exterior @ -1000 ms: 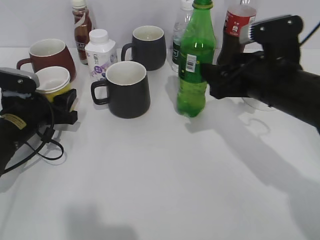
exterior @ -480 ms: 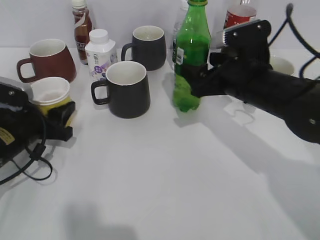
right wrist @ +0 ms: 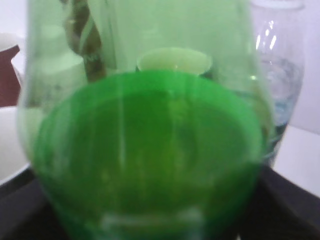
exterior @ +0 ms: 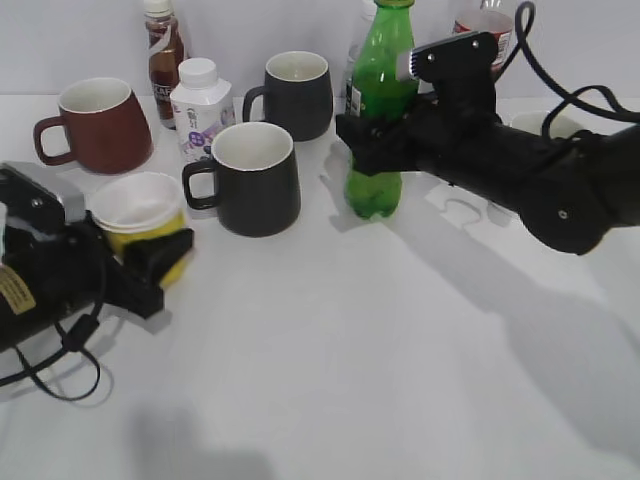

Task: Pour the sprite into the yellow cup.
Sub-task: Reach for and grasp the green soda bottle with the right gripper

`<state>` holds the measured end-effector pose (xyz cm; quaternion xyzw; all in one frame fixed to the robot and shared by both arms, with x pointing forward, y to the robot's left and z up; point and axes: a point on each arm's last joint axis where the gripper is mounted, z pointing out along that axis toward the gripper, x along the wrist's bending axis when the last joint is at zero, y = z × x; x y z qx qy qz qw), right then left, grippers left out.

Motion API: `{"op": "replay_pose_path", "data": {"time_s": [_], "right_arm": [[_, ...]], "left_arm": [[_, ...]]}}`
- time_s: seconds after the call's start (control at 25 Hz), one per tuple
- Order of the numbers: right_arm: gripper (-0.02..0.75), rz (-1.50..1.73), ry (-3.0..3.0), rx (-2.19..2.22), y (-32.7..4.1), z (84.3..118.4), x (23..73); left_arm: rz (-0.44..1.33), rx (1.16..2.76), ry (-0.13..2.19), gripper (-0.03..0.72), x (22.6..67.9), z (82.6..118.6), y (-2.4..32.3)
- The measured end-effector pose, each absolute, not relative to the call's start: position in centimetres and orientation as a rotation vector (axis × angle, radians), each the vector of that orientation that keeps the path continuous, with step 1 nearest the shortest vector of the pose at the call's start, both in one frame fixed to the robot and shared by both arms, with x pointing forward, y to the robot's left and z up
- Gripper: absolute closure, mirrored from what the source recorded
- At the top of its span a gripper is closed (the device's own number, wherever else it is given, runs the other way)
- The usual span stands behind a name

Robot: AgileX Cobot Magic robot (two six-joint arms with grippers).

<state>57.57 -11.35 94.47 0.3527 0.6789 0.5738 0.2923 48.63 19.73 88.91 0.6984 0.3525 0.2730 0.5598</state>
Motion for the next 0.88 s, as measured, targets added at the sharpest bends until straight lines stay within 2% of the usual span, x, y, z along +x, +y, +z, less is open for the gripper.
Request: {"op": "replay_pose_path", "data": {"time_s": [0.16,0.32,0.36,0.68,0.88], "right_arm": [[0.161,1.539,1.803,0.936,-11.0,94.4,58.3],[0.296,1.545,1.816,0.907,-10.7,94.1,58.5],[0.310,1.547,1.822,0.895,-10.6,94.1,58.5],[0.310,1.525,1.873,0.842,-10.5,94.5,58.2],[0.310,1.459,1.988,0.628,-10.2,95.8,57.1]], "left_arm": [[0.537,1.699,0.695,0.271,47.7,89.0,18.7],[0.485,1.722,0.579,0.271,47.0,89.6,18.1],[0.476,1.725,0.555,0.271,46.8,89.8,18.0],[0.416,1.750,0.459,0.272,46.1,90.0,17.5],[0.351,1.744,0.439,0.272,45.9,90.1,16.8]]}}
